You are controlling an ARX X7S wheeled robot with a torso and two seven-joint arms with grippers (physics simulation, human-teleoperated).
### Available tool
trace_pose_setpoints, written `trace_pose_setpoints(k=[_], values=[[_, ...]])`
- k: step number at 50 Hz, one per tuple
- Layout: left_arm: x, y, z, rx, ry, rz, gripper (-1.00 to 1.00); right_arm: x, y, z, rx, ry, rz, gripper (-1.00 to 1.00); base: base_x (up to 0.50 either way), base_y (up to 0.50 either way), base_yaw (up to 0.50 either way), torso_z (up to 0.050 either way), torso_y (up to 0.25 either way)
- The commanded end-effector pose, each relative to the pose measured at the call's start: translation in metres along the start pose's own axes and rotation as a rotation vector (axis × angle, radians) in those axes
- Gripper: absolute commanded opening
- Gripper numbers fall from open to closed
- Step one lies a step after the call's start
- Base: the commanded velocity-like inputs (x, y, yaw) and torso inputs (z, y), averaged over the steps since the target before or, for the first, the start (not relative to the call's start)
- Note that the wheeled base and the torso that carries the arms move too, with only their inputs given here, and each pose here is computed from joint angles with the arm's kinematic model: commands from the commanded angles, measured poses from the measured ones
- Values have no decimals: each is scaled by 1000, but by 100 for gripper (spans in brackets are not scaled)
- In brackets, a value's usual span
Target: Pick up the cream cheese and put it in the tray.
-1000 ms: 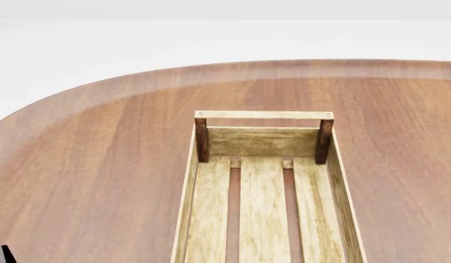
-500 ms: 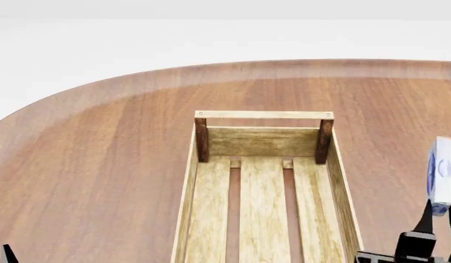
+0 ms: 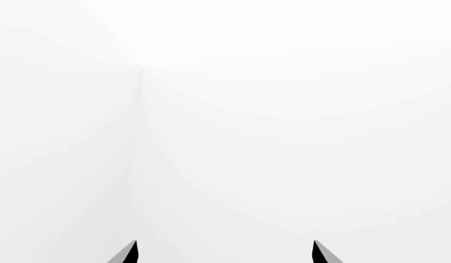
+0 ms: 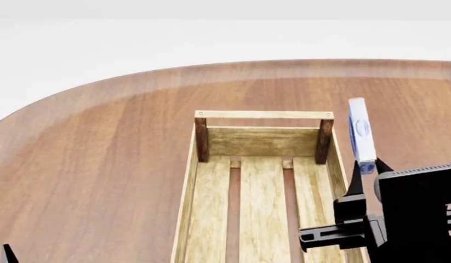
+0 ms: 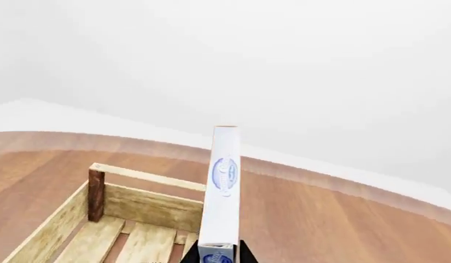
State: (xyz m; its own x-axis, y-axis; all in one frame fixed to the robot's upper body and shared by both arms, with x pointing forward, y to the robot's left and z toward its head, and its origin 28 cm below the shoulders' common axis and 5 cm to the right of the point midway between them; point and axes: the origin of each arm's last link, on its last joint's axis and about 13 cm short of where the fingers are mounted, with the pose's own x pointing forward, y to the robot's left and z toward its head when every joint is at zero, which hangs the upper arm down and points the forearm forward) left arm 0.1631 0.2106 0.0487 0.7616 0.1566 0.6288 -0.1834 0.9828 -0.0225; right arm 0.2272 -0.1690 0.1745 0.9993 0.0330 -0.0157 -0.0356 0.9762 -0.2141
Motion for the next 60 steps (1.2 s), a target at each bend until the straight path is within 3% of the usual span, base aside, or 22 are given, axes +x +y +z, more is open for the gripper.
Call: trace_pose_setpoints(k=[1, 17, 26, 37, 47, 60], values=[[0, 0, 0, 2, 0, 0, 100, 16, 5, 6, -88, -21, 100, -100, 0, 0, 0, 0, 0], [0, 0, 0, 1, -5, 1, 100, 24, 16, 11, -157, -14, 288, -100, 0, 0, 0, 0, 1], [1, 0, 0, 5, -8, 4, 100, 31, 18, 17, -159, -19, 304, -100, 0, 0, 0, 0, 1], [1, 0, 0, 7, -10, 4, 100, 38, 13, 15, -65, 12, 343, -100, 0, 0, 0, 0, 1], [0, 0, 0, 8, -10, 3, 100, 42, 9, 9, 71, 52, 399, -100, 0, 0, 0, 0, 0], [0, 0, -1, 16, -14, 4, 100, 44, 10, 4, 110, 99, 462, -100, 0, 0, 0, 1, 1]])
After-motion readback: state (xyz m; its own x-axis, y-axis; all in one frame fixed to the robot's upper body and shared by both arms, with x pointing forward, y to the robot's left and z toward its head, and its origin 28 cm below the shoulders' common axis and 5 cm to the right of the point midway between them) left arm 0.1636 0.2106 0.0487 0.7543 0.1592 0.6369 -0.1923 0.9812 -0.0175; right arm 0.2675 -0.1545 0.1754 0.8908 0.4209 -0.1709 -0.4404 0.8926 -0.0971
